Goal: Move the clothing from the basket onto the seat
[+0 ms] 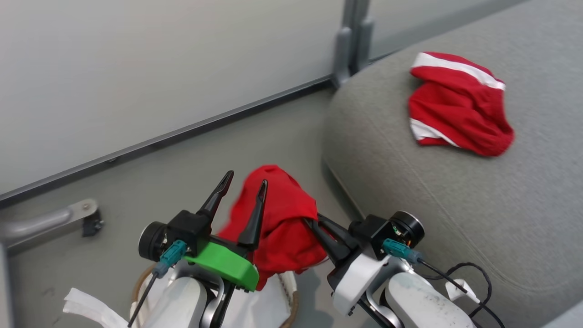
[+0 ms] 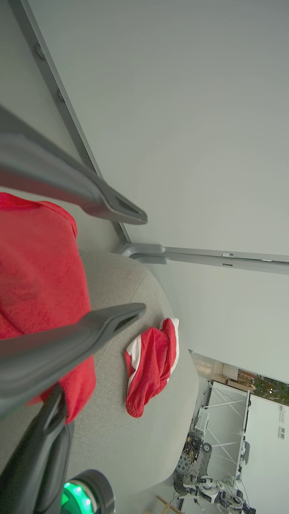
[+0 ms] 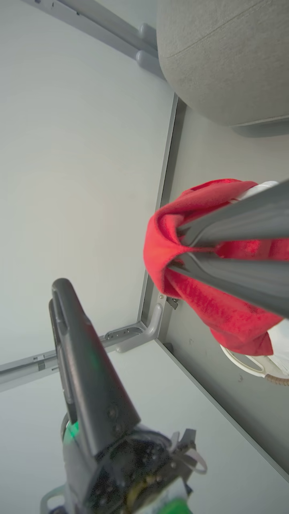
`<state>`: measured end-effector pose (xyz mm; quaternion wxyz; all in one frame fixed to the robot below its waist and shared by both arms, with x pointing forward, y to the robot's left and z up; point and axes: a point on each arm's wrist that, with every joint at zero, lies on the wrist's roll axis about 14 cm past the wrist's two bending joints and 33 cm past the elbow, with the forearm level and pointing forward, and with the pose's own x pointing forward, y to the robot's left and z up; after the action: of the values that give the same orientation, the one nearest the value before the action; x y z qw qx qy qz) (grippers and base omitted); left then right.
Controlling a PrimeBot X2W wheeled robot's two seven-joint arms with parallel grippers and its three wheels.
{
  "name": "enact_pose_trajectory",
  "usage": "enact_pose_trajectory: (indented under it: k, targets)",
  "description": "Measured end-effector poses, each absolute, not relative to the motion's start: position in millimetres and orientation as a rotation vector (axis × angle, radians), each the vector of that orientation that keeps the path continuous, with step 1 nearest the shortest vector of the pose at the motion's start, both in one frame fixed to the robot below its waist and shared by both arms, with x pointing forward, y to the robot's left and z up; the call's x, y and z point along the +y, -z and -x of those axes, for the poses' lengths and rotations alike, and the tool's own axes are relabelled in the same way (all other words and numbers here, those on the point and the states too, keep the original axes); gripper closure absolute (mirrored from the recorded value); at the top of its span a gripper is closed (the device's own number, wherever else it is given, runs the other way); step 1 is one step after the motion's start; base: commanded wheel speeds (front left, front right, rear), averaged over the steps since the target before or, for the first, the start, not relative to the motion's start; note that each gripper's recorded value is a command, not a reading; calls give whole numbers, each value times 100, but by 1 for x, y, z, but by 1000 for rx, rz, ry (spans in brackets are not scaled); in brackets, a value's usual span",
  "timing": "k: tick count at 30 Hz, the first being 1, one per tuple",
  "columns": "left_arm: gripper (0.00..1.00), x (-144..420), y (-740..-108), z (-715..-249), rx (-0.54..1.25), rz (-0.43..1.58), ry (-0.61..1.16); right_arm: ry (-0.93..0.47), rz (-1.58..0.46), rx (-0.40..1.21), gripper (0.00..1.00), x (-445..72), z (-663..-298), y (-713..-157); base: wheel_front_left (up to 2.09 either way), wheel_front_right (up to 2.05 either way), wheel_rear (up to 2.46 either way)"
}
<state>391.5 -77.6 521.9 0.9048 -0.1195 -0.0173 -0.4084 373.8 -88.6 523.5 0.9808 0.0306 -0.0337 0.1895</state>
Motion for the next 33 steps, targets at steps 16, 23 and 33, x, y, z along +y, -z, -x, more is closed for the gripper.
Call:
enact_pose_trajectory:
  k: [16,23,33]
  targets:
    - [0,-170,-497,-362,47,277,1172,47,48,-187,100,-227,-363,-560,1,1,1]
    - [0,-168,-477,-372,86,293,1178,139,347,-365,100,-290,-385,-649,1,1,1]
    - [0,-152,-438,-398,142,307,1143,248,714,-462,100,-355,-427,-749,0,0,0]
